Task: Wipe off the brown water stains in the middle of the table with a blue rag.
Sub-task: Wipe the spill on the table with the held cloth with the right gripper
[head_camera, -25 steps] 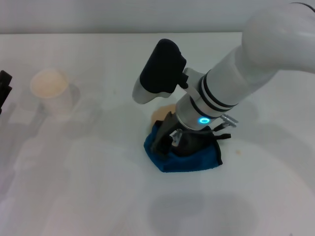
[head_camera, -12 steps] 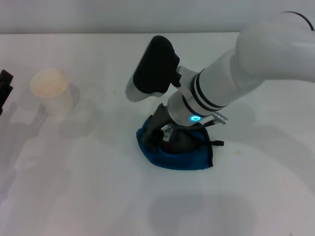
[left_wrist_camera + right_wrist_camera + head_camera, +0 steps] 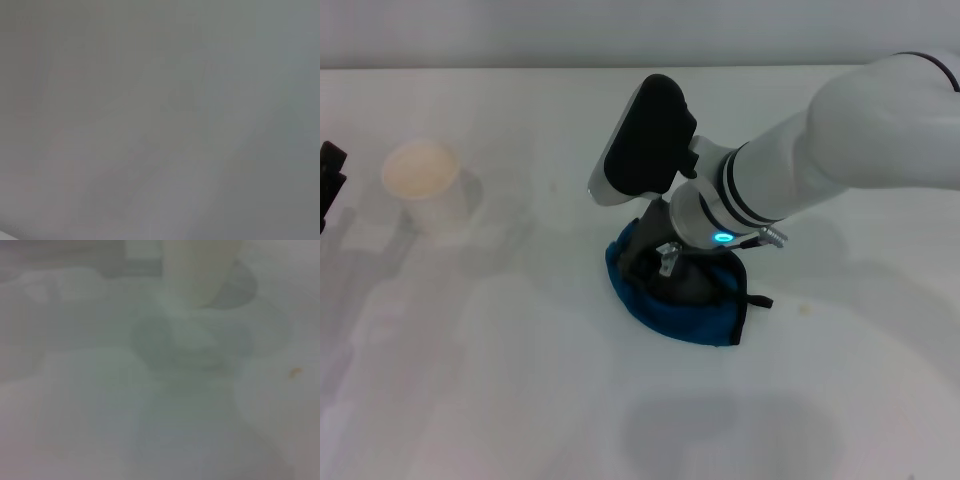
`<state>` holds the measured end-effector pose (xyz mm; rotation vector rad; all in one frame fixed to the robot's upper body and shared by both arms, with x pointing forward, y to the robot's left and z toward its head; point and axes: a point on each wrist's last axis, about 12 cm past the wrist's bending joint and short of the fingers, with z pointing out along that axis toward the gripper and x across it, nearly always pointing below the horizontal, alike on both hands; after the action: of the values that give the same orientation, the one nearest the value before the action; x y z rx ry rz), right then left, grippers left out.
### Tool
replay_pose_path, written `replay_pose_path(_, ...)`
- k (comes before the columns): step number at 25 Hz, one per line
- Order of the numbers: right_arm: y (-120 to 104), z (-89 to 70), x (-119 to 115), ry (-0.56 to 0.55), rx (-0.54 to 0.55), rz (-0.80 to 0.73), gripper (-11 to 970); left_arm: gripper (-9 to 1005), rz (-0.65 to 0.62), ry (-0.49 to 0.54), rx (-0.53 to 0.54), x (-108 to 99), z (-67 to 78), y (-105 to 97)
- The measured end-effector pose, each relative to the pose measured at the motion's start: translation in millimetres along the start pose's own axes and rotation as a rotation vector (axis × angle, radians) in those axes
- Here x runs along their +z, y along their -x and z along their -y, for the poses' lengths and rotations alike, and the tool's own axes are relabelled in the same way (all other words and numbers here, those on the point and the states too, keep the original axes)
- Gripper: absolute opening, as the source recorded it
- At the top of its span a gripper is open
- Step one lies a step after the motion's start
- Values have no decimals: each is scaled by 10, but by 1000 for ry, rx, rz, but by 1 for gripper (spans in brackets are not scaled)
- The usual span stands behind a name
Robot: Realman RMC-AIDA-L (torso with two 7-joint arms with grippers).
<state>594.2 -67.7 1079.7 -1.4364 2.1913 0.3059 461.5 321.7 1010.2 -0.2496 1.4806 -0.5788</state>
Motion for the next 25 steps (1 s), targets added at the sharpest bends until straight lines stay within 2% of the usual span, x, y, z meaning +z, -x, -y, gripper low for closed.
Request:
replay_pose_path(15,-179,306,30,-142,39,22,43,894,2,4,-3,-4,2,-5)
replay_pose_path(25,-324,552,-49,-220,75,7,43,895,12,5,-4,-27,-2,5)
